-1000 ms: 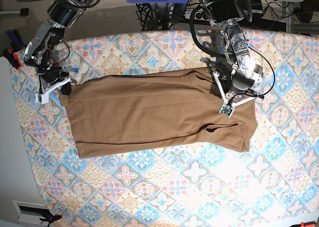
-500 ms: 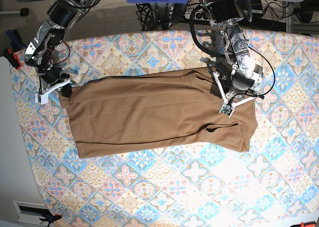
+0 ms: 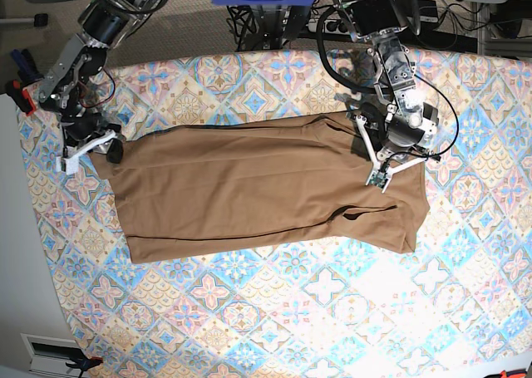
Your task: Layout the t-shirt on the table in an organized manner, then fold the t-shirt properly
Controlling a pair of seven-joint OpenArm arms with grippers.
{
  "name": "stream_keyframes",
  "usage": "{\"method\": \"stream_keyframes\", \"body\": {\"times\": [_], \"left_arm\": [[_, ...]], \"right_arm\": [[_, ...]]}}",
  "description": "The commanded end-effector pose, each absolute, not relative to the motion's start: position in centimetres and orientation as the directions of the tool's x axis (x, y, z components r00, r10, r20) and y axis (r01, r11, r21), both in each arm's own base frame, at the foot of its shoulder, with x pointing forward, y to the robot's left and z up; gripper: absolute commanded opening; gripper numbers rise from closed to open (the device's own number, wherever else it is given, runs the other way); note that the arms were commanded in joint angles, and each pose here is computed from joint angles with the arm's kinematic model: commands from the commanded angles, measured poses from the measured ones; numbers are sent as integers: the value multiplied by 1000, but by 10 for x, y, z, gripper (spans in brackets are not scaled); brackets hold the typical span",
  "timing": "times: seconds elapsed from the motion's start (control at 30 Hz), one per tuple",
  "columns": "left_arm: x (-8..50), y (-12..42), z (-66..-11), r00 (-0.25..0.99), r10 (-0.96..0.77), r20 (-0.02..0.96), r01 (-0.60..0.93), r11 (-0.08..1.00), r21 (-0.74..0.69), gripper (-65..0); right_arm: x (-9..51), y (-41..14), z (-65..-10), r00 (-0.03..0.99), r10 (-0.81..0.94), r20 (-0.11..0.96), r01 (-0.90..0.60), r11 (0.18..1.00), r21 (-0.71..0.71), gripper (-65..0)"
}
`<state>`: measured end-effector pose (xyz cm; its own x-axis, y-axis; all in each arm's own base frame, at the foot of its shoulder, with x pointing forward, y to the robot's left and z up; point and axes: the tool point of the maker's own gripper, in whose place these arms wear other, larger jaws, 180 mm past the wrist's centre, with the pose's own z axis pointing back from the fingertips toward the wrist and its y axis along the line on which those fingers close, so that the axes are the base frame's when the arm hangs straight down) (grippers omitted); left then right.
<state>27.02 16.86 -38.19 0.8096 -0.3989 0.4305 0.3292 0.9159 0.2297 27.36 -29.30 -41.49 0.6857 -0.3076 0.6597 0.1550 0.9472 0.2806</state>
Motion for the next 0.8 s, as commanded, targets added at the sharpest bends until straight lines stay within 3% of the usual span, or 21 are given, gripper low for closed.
{"method": "stream_keyframes", "body": {"times": [0.0,0.5,0.77], "left_arm": [[278,168,-372,794,-393,463,316,918,239,-650],[262,208,-376,849,-277,450,186,954,237,-650],[249,203,-385,877,-255,408,195,963,185,-650]], "right_arm": [[279,-309,-401,648,-309,696,172,950,261,-340],[290,-329,-374,589,-298,751,191,955,229,-340],[293,-330,-363,573,-276,771,181,961,210,-338]]}}
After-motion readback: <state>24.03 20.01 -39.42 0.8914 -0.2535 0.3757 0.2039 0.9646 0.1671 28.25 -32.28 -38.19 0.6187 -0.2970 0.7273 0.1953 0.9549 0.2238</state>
